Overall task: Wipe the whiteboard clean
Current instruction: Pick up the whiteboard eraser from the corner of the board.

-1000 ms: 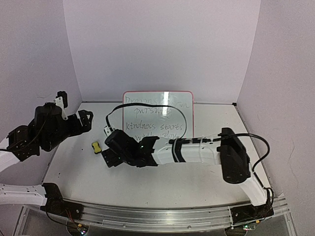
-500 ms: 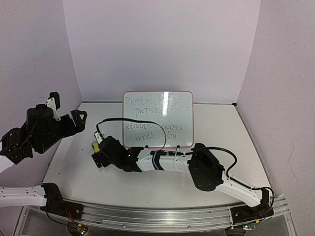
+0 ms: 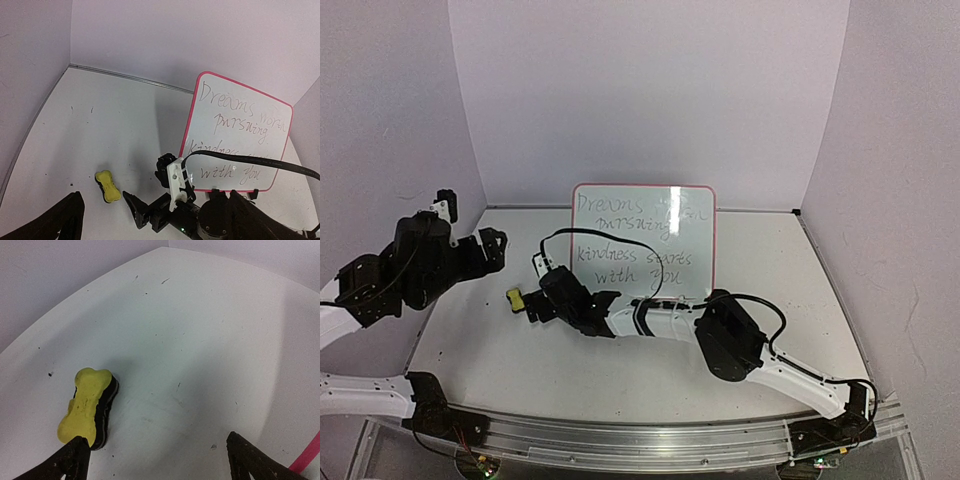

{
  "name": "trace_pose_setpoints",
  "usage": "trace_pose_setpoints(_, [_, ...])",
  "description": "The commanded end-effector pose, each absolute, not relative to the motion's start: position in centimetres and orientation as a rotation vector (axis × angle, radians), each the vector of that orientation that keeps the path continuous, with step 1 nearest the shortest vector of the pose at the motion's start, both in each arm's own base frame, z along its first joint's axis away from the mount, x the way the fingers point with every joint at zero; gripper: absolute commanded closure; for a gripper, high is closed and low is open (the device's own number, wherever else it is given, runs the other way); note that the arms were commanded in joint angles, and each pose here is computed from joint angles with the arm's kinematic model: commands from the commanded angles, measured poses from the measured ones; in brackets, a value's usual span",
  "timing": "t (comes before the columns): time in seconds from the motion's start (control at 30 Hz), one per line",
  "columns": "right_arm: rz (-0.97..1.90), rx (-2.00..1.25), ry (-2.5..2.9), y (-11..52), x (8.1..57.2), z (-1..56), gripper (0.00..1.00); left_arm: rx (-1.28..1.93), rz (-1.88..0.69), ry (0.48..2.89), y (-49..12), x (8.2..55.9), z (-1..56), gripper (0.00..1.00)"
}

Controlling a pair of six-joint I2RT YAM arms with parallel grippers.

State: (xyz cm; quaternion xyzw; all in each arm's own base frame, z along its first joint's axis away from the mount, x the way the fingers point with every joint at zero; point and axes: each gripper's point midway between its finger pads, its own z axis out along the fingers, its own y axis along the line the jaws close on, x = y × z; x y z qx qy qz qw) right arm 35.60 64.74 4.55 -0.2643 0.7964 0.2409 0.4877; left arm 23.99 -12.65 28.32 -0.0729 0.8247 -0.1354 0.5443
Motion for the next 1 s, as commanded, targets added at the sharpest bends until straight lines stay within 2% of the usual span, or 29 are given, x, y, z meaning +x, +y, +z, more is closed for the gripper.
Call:
trace_pose_setpoints(0.0, [0.672,-0.648,1.902,65.5,34.3,5.9,0.04,-0.206,-0.188,1.945,-12.1,25.4,28.7,0.0])
trace_pose_setpoints(0.23, [0.688,-0.799,1.875,65.9,29.9,7.8,0.05,-0.309,-0.12,2.002,-10.9,28.1,25.6,0.0])
trace_pose_setpoints(0.37, [0.677,-0.842,1.879,64.6,26.7,9.1,0.05,-0.381,-0.176,2.095,-9.2,30.8,22.1,0.0])
trace_pose_setpoints(0.67, [0.635,-0.864,1.906,59.9,22.4,11.8,0.05,-0.347,-0.252,2.346,-12.6,35.4,14.1,0.01])
trace_pose_setpoints(0.97, [0.574,-0.858,1.882,56.7,20.3,14.2,0.05,-0.35,-0.211,2.493,-13.2,36.2,8.2,0.17])
